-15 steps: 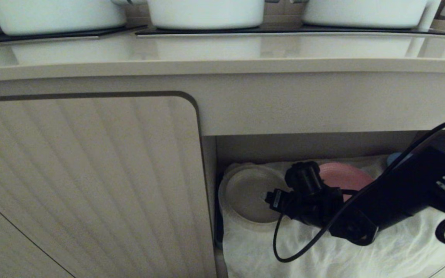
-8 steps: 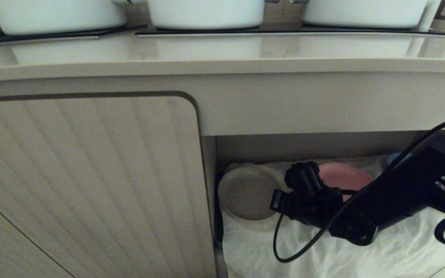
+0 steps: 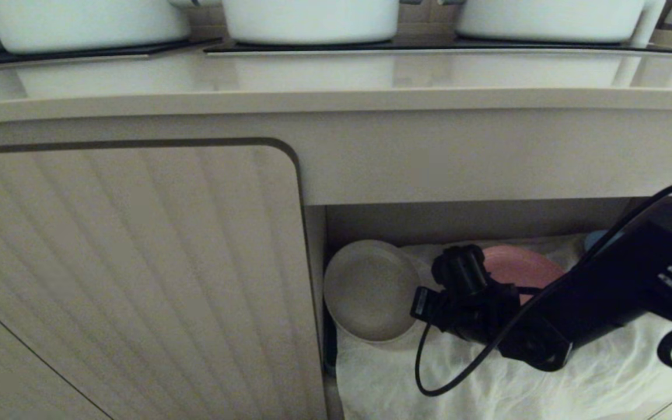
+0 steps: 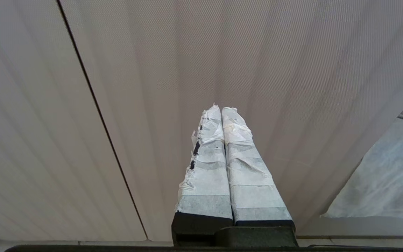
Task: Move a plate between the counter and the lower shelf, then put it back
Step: Pick up the plate in the cupboard
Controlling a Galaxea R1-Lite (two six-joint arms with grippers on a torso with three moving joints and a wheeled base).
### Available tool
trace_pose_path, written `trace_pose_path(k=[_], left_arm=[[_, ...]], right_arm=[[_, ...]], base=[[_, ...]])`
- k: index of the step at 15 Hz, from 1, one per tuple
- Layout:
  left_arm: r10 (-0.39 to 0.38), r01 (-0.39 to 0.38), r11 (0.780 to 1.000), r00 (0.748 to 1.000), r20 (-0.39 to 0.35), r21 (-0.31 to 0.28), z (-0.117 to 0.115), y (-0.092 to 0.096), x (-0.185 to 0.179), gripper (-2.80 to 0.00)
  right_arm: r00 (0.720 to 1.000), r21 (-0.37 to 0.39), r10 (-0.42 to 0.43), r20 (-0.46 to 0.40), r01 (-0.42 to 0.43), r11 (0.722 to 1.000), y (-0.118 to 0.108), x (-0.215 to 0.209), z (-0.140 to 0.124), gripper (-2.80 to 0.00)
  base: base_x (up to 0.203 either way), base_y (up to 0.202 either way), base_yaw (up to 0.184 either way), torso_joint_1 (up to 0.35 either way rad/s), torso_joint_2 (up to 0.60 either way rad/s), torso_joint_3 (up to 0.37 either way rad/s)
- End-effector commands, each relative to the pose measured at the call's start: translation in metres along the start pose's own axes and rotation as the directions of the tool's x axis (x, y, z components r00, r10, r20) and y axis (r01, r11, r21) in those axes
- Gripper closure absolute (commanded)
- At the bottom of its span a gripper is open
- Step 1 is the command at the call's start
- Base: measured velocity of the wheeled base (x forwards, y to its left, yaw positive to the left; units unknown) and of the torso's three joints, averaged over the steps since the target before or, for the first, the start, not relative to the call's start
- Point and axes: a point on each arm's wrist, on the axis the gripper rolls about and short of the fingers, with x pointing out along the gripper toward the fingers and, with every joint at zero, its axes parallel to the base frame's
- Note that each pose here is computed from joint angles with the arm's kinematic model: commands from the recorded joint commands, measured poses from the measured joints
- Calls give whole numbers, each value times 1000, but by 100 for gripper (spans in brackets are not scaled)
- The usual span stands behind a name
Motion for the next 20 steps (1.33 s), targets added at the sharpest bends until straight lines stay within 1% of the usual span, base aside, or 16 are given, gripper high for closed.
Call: trace_pose_path(k=[1, 5, 9, 20], left_arm=[[0, 0, 1000, 1000, 1, -1, 0, 0, 0, 0], [0, 0, 1000, 1000, 1, -1, 0, 0, 0, 0], [0, 0, 1000, 1000, 1, -1, 0, 0, 0, 0], [0, 0, 1000, 1000, 1, -1, 0, 0, 0, 0]], right_arm=[[1000, 3, 3, 2, -3, 1000, 1, -1, 0, 0], [1000, 4, 5, -3, -5, 1000, 1, -7, 1, 0], [998, -6, -39, -48, 39, 999, -4, -16, -1, 0], [989, -25, -95, -112, 93, 995, -14, -49, -4, 0]], base=[[0, 0, 0, 0, 0, 0], [0, 0, 0, 0, 0, 0], [0, 0, 0, 0, 0, 0], [0, 0, 0, 0, 0, 0]])
